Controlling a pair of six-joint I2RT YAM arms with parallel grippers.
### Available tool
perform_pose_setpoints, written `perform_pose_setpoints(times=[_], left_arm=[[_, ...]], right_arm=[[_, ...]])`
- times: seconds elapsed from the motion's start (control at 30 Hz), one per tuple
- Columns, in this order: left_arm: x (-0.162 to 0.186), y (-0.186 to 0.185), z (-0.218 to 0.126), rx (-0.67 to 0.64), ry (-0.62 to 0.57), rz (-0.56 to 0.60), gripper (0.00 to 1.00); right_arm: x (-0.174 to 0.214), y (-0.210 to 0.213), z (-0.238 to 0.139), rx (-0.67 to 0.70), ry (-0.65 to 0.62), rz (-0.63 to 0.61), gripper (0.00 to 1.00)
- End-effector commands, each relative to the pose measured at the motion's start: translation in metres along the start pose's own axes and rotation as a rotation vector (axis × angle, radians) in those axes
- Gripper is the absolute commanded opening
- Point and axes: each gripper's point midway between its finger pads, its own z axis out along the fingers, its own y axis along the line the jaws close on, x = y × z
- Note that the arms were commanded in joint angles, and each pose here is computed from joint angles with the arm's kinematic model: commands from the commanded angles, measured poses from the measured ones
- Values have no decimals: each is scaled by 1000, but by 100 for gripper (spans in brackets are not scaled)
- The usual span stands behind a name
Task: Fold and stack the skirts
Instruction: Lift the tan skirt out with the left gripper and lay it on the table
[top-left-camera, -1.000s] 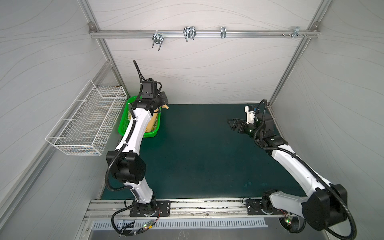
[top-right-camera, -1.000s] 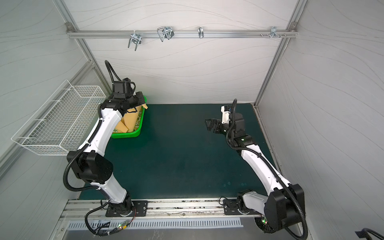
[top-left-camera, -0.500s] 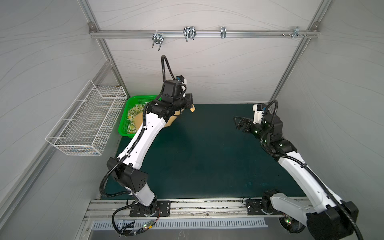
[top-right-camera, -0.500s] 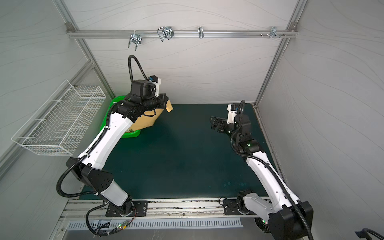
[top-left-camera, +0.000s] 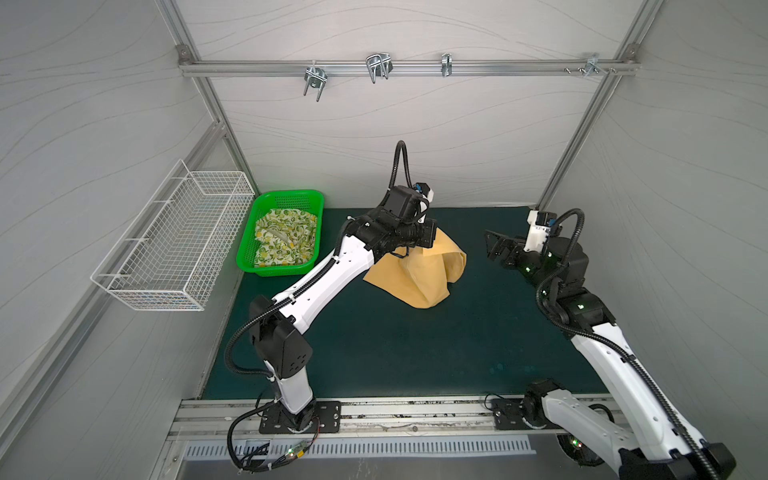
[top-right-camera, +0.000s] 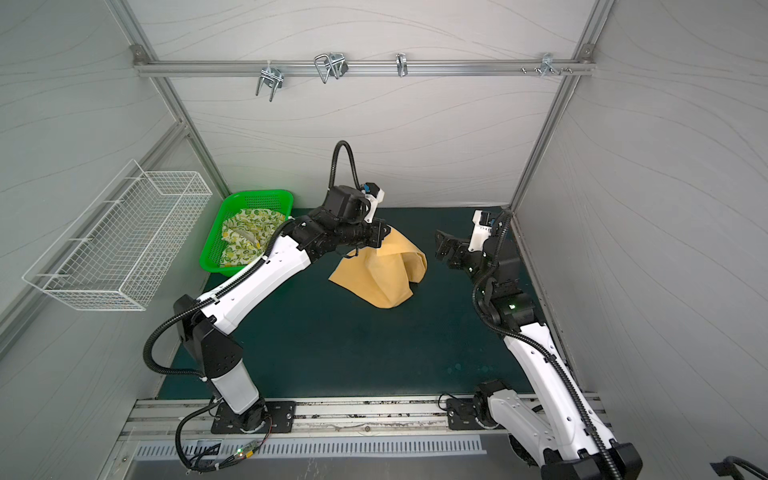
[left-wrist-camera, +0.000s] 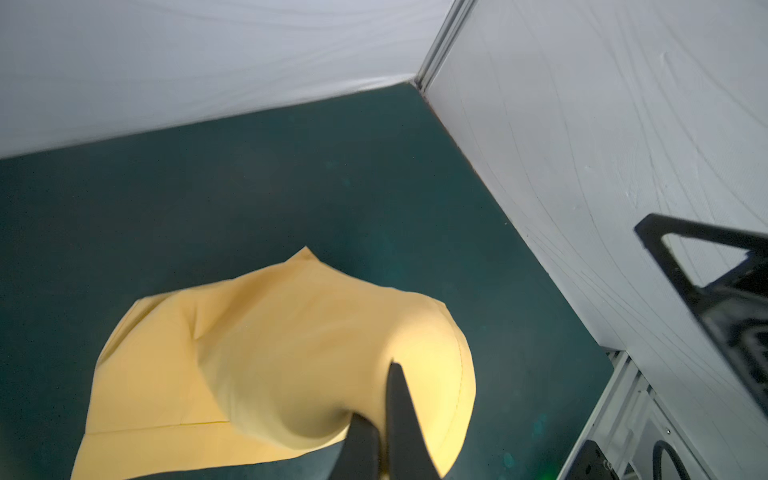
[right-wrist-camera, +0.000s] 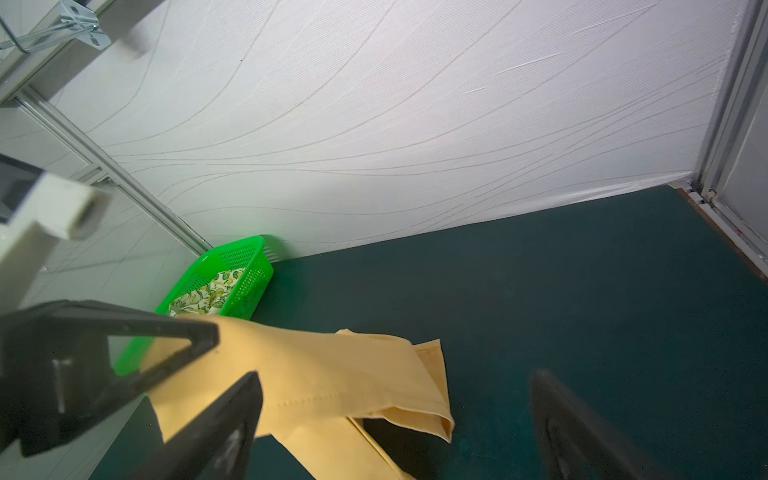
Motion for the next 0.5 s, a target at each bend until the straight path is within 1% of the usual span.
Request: perform_pose_setpoints(times=[0.0,0.1,0.2,0.3,0.43,0.47], left_arm=[[-2,-12,19,81,-26,-36,0],[17,-17,42,128,34,-56,0],[35,-33,64,176,93,-42,0],[52,-64,84,237,149,-8,0],[70,-124,101,358,192,41,0],[73,-134,104,377,198,42,0]], right_arm=[[8,-11,-2,47,16,10,99],[8,-19,-5,85,3,17,99],[4,-29,-10,135,-21,23,99],[-6,-45,-19,220,-61,21,99],[-20,-66,-34,309,-108,40,99],[-22,-70,-37,322,-111,48,99]])
